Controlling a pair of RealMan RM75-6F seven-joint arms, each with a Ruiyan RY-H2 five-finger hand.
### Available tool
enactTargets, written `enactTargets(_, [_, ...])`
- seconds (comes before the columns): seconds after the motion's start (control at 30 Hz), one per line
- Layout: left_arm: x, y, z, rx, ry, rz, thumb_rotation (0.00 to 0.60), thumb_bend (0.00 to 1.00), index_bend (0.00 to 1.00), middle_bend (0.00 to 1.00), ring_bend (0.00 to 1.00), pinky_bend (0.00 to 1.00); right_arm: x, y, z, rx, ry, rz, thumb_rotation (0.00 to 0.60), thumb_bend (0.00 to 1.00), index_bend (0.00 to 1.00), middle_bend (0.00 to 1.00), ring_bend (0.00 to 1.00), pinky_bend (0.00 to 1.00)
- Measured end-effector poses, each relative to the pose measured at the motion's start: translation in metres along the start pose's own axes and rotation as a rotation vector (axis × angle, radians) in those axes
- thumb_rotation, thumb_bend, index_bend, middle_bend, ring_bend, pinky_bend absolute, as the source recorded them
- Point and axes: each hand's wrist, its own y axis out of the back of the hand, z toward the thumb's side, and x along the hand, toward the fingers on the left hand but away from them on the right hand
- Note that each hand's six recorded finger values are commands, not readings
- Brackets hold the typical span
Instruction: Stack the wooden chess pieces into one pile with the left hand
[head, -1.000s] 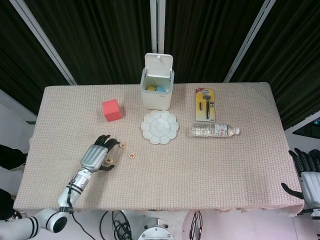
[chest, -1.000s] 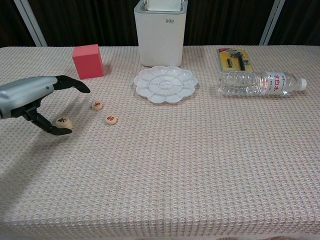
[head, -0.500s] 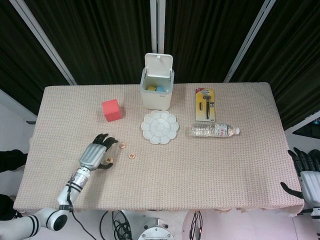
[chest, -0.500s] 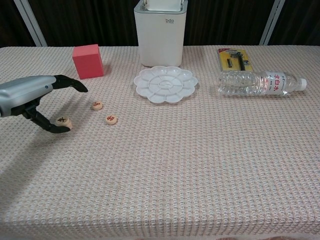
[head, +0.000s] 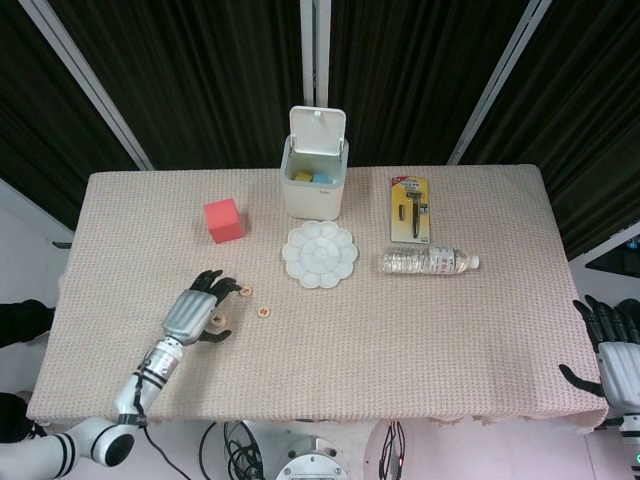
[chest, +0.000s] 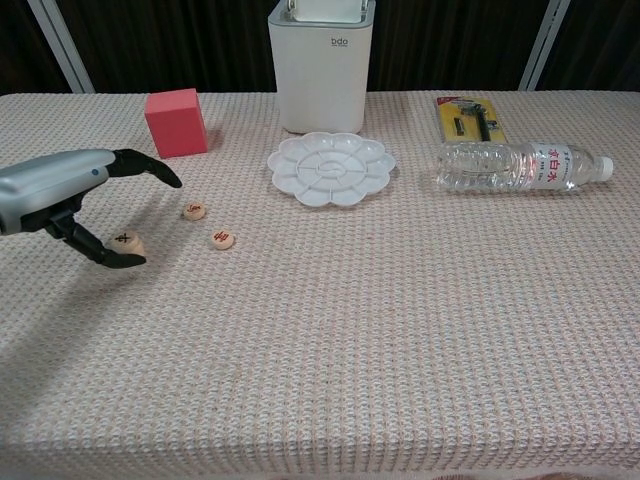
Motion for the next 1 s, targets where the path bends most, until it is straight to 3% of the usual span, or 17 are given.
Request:
enactTargets(0.23, [0.011, -0.005, 0.037, 0.007, -0.088, -0.006, 0.6, 0.21, 0.26, 0.15, 0.0, 0.0, 0.0, -0.002, 0.002, -0.003, 0.008, 0.007, 0.6, 0.12, 0.0, 0.0, 0.0, 0.0])
enactTargets(0.5, [0.036, -0.018, 0.058, 0.074, -0.091, -0.029, 0.6, 0.26, 0.27, 0.15, 0.0, 0.0, 0.002, -0.002, -0.003, -0.007, -0.001, 0.007, 0.6, 0.12, 0.0, 0.0, 0.0, 0.0])
enactTargets(0.73, [0.053, -0.024, 0.053, 0.12, -0.047, -0.039, 0.6, 0.34, 0.31, 0.15, 0.0, 0.0, 0.002, -0.002, -0.008, -0.012, -0.009, 0.007, 0.6, 0.13, 0.0, 0.0, 0.0, 0.0])
enactTargets(1.0, [0.053, -0.029, 0.048, 0.122, -0.027, -0.061, 0.6, 0.35, 0.35, 0.15, 0.0, 0.0, 0.001, -0.002, -0.007, -0.014, -0.006, 0.006, 0.6, 0.14, 0.0, 0.0, 0.0, 0.0])
